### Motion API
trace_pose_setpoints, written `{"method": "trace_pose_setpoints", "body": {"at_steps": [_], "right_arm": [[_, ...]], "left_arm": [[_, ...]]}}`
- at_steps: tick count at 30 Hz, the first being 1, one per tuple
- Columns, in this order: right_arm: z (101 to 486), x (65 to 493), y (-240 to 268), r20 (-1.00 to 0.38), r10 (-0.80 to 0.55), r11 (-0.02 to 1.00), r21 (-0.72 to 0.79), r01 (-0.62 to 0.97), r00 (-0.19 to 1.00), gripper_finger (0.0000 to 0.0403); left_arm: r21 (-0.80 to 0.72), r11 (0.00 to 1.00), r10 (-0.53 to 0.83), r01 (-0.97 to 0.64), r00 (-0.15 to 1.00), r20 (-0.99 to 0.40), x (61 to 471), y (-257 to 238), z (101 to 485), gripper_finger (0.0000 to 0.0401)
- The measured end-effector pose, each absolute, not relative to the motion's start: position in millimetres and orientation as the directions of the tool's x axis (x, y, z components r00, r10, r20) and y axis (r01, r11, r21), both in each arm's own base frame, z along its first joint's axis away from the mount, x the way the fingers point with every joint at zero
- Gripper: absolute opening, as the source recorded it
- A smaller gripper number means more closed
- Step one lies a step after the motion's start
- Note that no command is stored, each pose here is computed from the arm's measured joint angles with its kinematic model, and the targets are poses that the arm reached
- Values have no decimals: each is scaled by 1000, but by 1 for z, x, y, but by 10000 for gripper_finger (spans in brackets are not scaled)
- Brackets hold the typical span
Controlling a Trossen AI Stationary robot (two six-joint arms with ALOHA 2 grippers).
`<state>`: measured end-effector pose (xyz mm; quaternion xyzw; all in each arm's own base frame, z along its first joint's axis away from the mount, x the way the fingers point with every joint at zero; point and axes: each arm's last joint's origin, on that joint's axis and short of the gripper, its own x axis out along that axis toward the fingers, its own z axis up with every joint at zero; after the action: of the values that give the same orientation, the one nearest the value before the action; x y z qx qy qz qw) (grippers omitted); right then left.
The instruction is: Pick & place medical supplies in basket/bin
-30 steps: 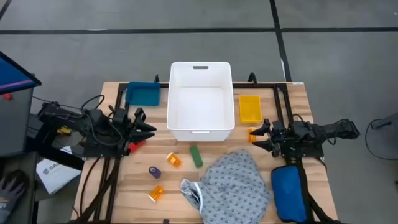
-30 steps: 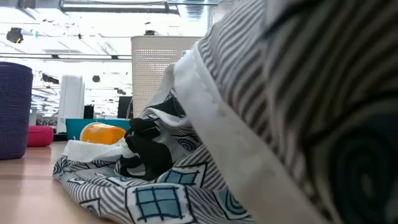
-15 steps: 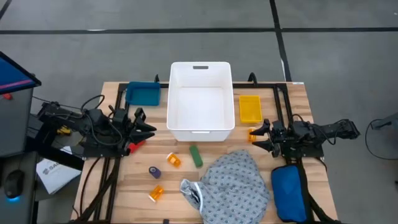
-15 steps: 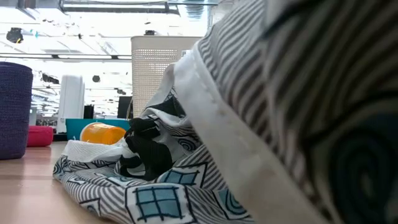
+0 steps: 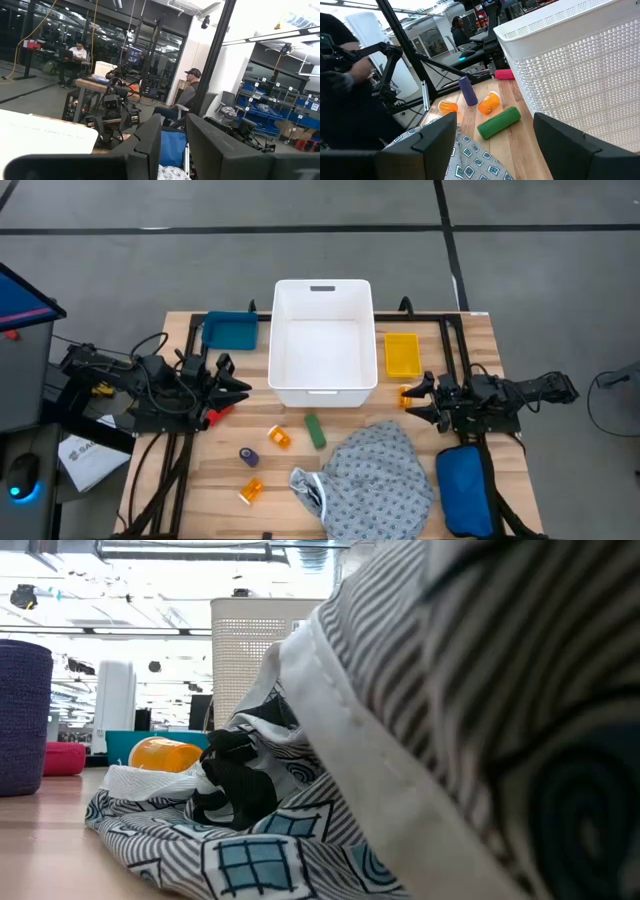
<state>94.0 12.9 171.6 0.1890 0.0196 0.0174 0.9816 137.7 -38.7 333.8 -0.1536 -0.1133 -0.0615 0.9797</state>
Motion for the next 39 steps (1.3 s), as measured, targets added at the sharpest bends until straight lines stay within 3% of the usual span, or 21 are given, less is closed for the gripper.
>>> {"method": "trace_pose_setpoints", "body": {"at_steps": [39], "right_arm": [[172, 94, 13, -32, 41, 928, 372, -26, 999, 260]], "left_arm": [[-208, 973, -61, 104, 977, 202, 146, -41, 329, 85]]}}
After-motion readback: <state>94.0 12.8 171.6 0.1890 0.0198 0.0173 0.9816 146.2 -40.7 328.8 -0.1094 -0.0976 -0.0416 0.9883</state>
